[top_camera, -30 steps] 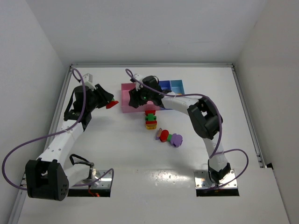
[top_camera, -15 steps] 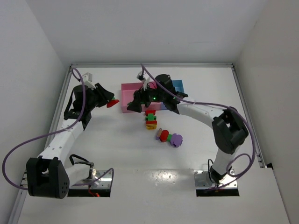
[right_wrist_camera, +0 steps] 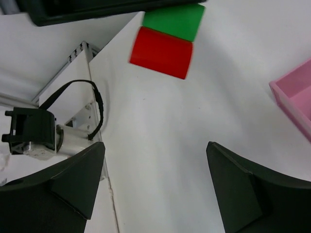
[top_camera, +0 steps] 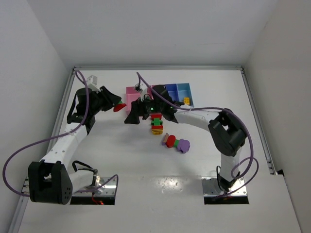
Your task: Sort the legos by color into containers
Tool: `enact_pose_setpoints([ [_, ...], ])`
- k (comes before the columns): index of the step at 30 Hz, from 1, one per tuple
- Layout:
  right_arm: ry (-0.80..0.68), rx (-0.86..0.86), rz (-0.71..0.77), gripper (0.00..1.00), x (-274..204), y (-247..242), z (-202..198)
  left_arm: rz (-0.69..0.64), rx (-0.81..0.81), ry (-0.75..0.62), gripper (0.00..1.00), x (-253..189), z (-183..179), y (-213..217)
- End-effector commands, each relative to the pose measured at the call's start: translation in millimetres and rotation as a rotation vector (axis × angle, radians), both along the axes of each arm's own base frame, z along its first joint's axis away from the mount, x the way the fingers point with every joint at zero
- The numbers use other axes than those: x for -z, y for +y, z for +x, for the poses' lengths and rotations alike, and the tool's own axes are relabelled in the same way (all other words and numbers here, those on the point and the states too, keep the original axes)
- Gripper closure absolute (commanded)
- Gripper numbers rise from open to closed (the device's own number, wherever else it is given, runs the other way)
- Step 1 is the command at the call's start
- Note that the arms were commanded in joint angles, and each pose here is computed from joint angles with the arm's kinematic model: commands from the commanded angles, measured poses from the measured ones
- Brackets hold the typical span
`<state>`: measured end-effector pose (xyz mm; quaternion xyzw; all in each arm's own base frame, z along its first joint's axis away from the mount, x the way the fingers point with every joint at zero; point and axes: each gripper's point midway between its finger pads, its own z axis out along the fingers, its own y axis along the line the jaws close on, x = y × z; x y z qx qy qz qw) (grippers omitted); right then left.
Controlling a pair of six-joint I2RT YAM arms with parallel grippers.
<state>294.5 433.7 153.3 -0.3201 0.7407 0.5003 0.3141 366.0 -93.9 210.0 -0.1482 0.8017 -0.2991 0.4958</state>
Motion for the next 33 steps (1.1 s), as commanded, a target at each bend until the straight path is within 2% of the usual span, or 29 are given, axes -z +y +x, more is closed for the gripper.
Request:
enact_pose_setpoints([
  [1,-0.040,0.027,0.101,0.14,-42,15,18,-0.047,0.017,-0.065,1.00,-22,1,-3],
  [10,-0.026,0.034,0.132,0.14,-57,29,37,-0.058,0.023,-0.060,1.00,-19,-3,-5],
  [18,-0.016,0.029,0.099,0.16,-44,45,48,-0.072,0.048,-0.055,1.00,-17,-6,-12],
  [21,-0.014,0.020,0.100,0.27,-43,47,48,-0.072,0.048,-0.055,1.00,-17,-6,-12],
  [23,-0.014,0.020,0.100,0.39,-43,47,48,-0.072,0.049,-0.064,1.00,-19,-5,-12],
  [24,-0.012,0.010,0.102,0.49,-43,47,47,-0.072,0.049,-0.064,1.00,-19,-5,-12],
  [27,-0.022,0.008,0.102,0.68,-40,45,45,-0.072,0.049,-0.064,1.00,-19,-5,-12],
  [28,-0.021,0.008,0.101,0.83,-41,42,42,-0.072,0.049,-0.064,1.00,-19,-5,-12],
  [30,-0.025,0.005,0.095,0.96,-38,38,38,-0.069,0.038,-0.065,1.00,-19,-4,-10],
  [31,-0.033,0.003,0.092,1.00,-37,36,36,-0.058,0.029,-0.069,1.00,-18,-3,-8],
  [33,-0.042,0.000,0.088,1.00,-41,27,27,-0.051,0.009,-0.069,1.00,-18,-1,-5],
])
